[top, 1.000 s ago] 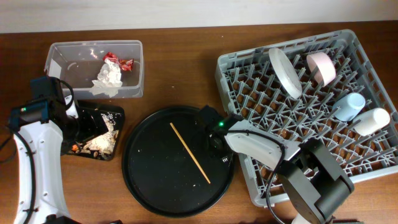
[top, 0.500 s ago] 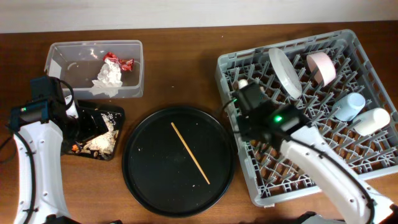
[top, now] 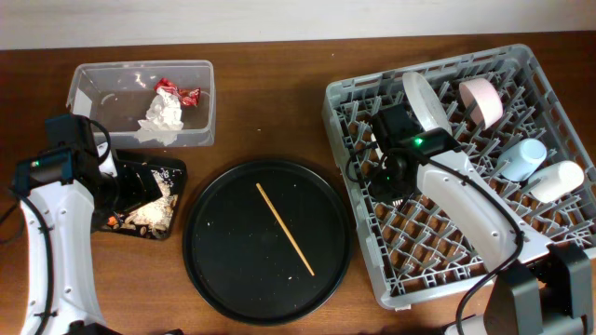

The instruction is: Sort waste into correct bins and load items into the dishwasher rack

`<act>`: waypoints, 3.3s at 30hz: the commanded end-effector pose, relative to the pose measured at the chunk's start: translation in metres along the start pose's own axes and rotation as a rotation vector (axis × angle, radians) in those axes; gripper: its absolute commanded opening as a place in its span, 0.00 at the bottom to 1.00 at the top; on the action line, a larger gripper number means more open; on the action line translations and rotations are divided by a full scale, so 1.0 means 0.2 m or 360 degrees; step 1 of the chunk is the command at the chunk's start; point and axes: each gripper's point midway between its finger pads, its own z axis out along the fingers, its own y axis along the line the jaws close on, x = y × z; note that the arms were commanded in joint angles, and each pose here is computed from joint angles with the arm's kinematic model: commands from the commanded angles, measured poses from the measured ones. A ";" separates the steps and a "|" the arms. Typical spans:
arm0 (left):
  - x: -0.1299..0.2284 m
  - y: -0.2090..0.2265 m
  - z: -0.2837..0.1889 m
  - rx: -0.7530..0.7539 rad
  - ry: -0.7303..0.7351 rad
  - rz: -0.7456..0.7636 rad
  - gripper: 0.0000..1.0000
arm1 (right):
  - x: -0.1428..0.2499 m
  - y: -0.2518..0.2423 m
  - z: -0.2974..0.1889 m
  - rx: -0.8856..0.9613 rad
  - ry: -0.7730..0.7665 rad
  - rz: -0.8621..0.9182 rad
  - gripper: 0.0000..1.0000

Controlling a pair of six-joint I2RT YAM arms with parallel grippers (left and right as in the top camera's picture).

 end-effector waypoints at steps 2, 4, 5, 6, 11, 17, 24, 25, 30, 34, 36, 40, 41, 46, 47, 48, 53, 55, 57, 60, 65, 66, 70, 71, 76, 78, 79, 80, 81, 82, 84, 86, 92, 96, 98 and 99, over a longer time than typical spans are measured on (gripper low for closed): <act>0.00 0.00 -0.01 0.0015 -0.0015 -0.0019 0.99 | 0.02 -0.03 0.06 0.0058 0.0046 0.0013 0.29; 0.00 0.00 -0.01 0.0015 -0.0015 -0.0019 0.99 | -0.01 -0.03 0.00 0.0050 -0.0023 0.0027 0.29; 0.00 0.00 -0.01 0.0015 -0.0015 -0.0019 0.99 | -0.02 -0.04 -0.01 0.0050 -0.0035 0.0028 0.29; 0.00 0.00 -0.01 0.0015 -0.0015 -0.0018 0.99 | -0.01 -0.04 -0.01 0.0063 -0.0031 0.0022 0.29; 0.01 0.00 -0.01 0.0014 -0.0011 -0.0019 0.99 | -0.02 -0.13 -0.01 0.0177 -0.0044 0.0110 0.29; 0.01 0.00 -0.01 0.0014 -0.0011 -0.0019 0.99 | 0.05 -0.08 0.07 0.0056 0.0032 0.0104 0.29; 0.01 0.00 -0.01 0.0014 -0.0011 -0.0019 0.99 | 0.06 -0.03 0.07 -0.0021 0.0049 0.0104 0.34; 0.01 0.00 -0.01 0.0014 -0.0010 -0.0018 0.99 | 0.06 -0.03 0.07 -0.0021 0.0049 0.0104 0.34; 0.01 0.00 -0.01 0.0014 -0.0011 -0.0019 0.99 | 0.02 0.02 -0.09 -0.0141 0.0014 0.0104 0.46; 0.01 0.00 -0.01 0.0014 -0.0010 -0.0019 0.99 | -0.03 0.55 -0.44 -0.0555 -0.0222 -0.0399 0.62; 0.01 0.00 -0.01 0.0014 -0.0009 -0.0019 0.99 | 0.02 0.78 -0.41 -0.0598 -0.0219 -0.0595 0.62; 0.01 0.00 -0.01 0.0015 -0.0008 -0.0018 0.99 | 0.05 1.15 -0.15 -0.0623 -0.0148 -0.0783 0.62; 0.01 0.00 -0.01 0.0015 -0.0008 -0.0018 0.99 | 0.04 1.19 -0.08 -0.0616 -0.0137 -0.0786 0.61; 0.01 0.00 -0.01 0.0015 -0.0010 -0.0018 0.99 | 0.02 1.22 0.23 -0.0452 -0.0052 -0.0675 0.58; 0.01 0.00 -0.01 0.0015 -0.0009 -0.0019 0.99 | 0.02 1.23 0.25 -0.0427 -0.0057 -0.0683 0.57; 0.01 0.00 -0.01 0.0015 -0.0009 -0.0018 0.99 | 0.02 1.22 0.26 -0.0375 -0.0074 -0.0697 0.54; 0.01 0.00 -0.01 0.0015 -0.0009 -0.0019 0.99 | 0.08 1.25 0.34 -0.0293 -0.0039 -0.0744 0.53; 0.01 0.00 -0.01 0.0015 -0.0009 -0.0018 0.99 | 0.08 1.25 0.34 -0.0292 -0.0036 -0.0744 0.40; 0.01 0.00 -0.01 0.0015 -0.0009 -0.0018 0.99 | 0.08 1.25 0.34 -0.0292 -0.0035 -0.0744 0.28; 0.01 0.00 -0.01 0.0015 -0.0009 -0.0018 0.99 | 0.08 1.25 0.34 -0.0291 -0.0032 -0.0740 0.20; 0.01 0.00 -0.01 0.0015 -0.0009 -0.0019 0.99 | 0.11 1.24 0.34 -0.0283 0.0000 -0.0737 0.05; 0.01 0.00 -0.01 0.0015 -0.0009 -0.0018 0.99 | 0.11 1.23 0.33 -0.0281 0.0003 -0.0737 0.04; 0.01 0.00 -0.01 0.0014 -0.0009 -0.0018 0.99 | 0.01 1.21 0.11 -0.0354 -0.0168 -0.0691 0.04; 0.01 0.00 -0.01 0.0014 -0.0009 -0.0018 0.99 | -0.05 1.14 -0.03 -0.0373 -0.0248 -0.0635 0.04; 0.01 0.00 -0.01 0.0014 -0.0009 -0.0018 0.99 | -0.19 0.37 -0.51 -0.0165 -0.0512 -0.0211 0.04; 0.01 0.00 -0.01 0.0014 -0.0009 -0.0018 0.99 | -0.17 0.11 -0.45 -0.0059 -0.0400 -0.0154 0.04; 0.01 0.00 -0.01 0.0015 -0.0009 -0.0018 0.99 | -0.17 0.03 -0.41 -0.0031 -0.0346 -0.0103 0.04; 0.01 0.00 -0.01 0.0015 -0.0009 -0.0018 0.99 | -0.16 -0.04 -0.36 -0.0006 -0.0285 -0.0061 0.04; 0.01 0.00 -0.01 0.0014 -0.0006 -0.0018 0.99 | -0.16 -0.09 -0.30 0.0012 -0.0223 -0.0032 0.04; 0.01 0.00 -0.01 0.0013 -0.0003 -0.0019 0.99 | -0.15 -0.11 -0.26 0.0019 -0.0180 -0.0014 0.04; 0.01 0.00 -0.01 0.0013 -0.0004 -0.0019 0.99 | -0.15 -0.09 -0.16 0.0015 -0.0083 -0.0028 0.04; 0.01 0.00 -0.01 0.0013 -0.0004 -0.0019 0.99 | -0.14 -0.08 -0.08 0.0018 -0.0011 -0.0036 0.04; 0.01 0.00 -0.01 0.0014 -0.0005 -0.0019 0.99 | -0.15 -0.07 -0.02 0.0017 0.0028 -0.0042 0.15; 0.01 0.00 -0.01 0.0014 -0.0005 -0.0019 0.99 | -0.15 -0.07 -0.02 0.0016 0.0028 -0.0033 0.34; 0.01 -0.01 -0.01 0.0027 -0.0003 -0.0014 0.99 | -0.18 -0.03 -0.09 -0.0092 -0.0058 -0.0002 0.38; 0.01 -0.06 -0.01 0.0075 -0.0008 0.0010 0.99 | -0.20 -0.03 -0.15 -0.0116 -0.0133 0.0045 0.39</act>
